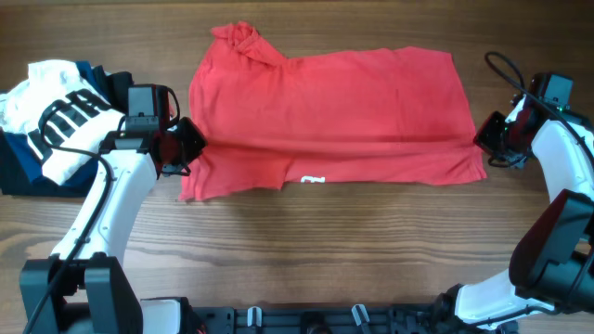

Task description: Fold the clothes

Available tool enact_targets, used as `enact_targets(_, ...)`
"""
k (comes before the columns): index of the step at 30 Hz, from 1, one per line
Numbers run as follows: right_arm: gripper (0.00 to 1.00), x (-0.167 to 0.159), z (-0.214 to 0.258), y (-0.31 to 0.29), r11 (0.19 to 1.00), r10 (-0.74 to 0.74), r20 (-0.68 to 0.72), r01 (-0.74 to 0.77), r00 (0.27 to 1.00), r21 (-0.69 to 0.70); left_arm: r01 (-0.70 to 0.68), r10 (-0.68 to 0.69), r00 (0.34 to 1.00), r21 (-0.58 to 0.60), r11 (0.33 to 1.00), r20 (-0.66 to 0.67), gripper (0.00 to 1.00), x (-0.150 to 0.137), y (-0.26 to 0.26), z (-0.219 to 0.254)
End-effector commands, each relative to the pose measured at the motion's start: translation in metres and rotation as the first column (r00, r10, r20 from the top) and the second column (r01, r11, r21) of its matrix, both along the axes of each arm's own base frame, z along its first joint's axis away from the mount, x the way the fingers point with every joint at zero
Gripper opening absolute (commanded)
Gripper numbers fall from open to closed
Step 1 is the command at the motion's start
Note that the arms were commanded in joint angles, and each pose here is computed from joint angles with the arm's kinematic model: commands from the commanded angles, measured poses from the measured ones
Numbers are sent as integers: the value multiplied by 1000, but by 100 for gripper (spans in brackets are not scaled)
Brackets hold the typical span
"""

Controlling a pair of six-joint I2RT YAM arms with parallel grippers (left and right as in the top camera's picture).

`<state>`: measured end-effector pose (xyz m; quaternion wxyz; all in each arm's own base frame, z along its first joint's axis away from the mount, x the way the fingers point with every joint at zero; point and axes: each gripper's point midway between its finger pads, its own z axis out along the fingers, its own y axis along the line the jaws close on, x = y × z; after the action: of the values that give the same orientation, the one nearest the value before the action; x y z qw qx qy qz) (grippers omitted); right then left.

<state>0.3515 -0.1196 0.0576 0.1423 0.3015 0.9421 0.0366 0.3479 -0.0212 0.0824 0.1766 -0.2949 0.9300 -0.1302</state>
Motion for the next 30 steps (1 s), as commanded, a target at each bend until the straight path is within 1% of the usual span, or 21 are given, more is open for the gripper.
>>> enact_targets(1, 4, 4, -3, -5, 1000, 6, 5, -6, 1000, -26, -35, 36, 999, 27, 999, -5, 6, 1, 9, -4)
enact_targets(7, 4, 12, 0, -2, 1000, 15, 44, -15, 999, -8, -35, 35, 999, 27, 999, -6, 6, 1, 9, -4)
enact_targets(8, 6, 13, 0, -2, 1000, 16, 50, -16, 999, -5, -35, 35, 999, 27, 999, -7, 6, 0, 9, -4)
enact_targets(10, 13, 15, 1, -3, 1000, 9, 58, -9, 998, -6, -31, 32, 999, 19, 999, -15, 6, -1, 7, -5)
enact_targets(13, 33, 16, 1, -2, 1000, 12, 61, -12, 998, -8, -17, 17, 999, -9, 1000, -33, 7, -6, 1, -6)
enact_targets(14, 37, 16, 1, -1, 1000, 14, 61, -13, 998, -8, -13, 12, 999, -12, 1000, -40, 8, -7, 0, -6)
enact_targets(15, 38, 16, 1, -1, 1000, 16, 61, -15, 998, -7, -7, 7, 999, -12, 1000, -46, 8, -9, -2, -7)
enact_targets(16, 39, 16, 1, 1, 1000, 19, 60, -19, 998, -7, 0, 0, 999, -11, 1000, -50, 11, -10, -4, -7)
enact_targets(19, 39, 14, 0, 5, 1000, 25, 44, -25, 999, 1, 30, -30, 998, -11, 1000, -52, 21, -11, -15, -7)
enact_targets(21, 39, 9, -2, 10, 999, 31, 19, -32, 999, 10, 53, -53, 997, -6, 999, -52, 26, -12, -22, -8)
enact_targets(22, 41, 7, -3, 13, 999, 36, 8, -36, 999, 14, 61, -61, 997, -3, 998, -53, 31, -13, -25, -8)
enact_targets(24, 43, 3, -5, 17, 999, 42, -13, -42, 999, 22, 77, -77, 995, -3, 997, -56, 33, -14, -30, -8)
enact_targets(30, 45, -11, -18, 16, 999, 37, -95, -36, 995, 14, 141, -141, 986, -2, 990, -92, 32, -24, -49, -14)
